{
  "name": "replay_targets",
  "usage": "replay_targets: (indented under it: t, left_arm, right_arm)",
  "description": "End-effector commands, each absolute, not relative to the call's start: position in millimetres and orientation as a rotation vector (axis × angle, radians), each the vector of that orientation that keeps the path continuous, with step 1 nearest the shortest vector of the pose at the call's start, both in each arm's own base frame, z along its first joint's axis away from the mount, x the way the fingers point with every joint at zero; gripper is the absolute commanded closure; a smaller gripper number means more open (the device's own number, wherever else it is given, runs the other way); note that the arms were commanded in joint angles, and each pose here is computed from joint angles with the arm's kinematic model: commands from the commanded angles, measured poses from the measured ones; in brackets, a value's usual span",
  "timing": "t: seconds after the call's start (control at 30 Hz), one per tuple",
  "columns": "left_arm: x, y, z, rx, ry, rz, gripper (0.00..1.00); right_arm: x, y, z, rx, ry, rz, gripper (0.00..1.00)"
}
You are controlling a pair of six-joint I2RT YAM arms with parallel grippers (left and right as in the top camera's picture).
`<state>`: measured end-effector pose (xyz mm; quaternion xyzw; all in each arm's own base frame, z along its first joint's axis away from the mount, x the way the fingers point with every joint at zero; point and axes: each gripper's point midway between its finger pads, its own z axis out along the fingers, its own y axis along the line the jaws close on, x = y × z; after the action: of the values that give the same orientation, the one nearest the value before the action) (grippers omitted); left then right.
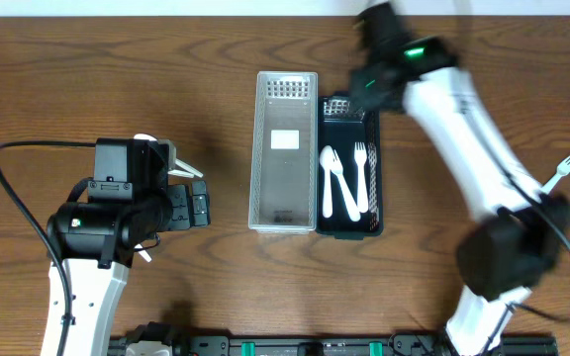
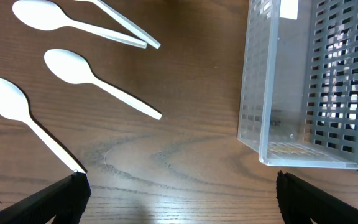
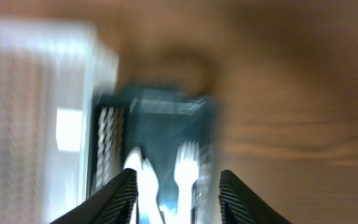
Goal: Pack container
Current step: 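Place the spoon into the green basket and withdraw right gripper, then grasp the last white fork at the right edge with right gripper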
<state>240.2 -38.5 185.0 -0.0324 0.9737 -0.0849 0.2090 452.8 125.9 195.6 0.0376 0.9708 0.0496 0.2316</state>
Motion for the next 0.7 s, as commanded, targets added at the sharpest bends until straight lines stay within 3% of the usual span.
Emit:
replay_targets:
  t: [0.0, 0.13, 0.17, 0.33, 0.67]
  left_arm:
    - [242, -36, 190, -0.08, 2.695, -0.22, 0.02]
    - [241, -36, 190, -0.081, 2.698, -0.22, 0.02]
    - [241, -36, 190, -0.08, 2.698, -0.22, 0.02]
    - [241, -36, 190, -0.081, 2.698, -0.22, 0.02]
    - [241, -36, 190, -0.08, 2.698, -0.22, 0.02]
  right_arm:
    - [457, 39, 261, 0.478, 2.471, 0.107, 0.32]
    - [439, -68, 268, 0.862, 2.381, 0.057, 0.29]
    - [433, -89, 265, 0.926, 2.372, 0.049, 0.2]
    - [400, -182, 226, 1.248, 2.359, -0.012, 0.07]
    - [366, -252, 109, 1.547, 2.529, -0.069, 0.08]
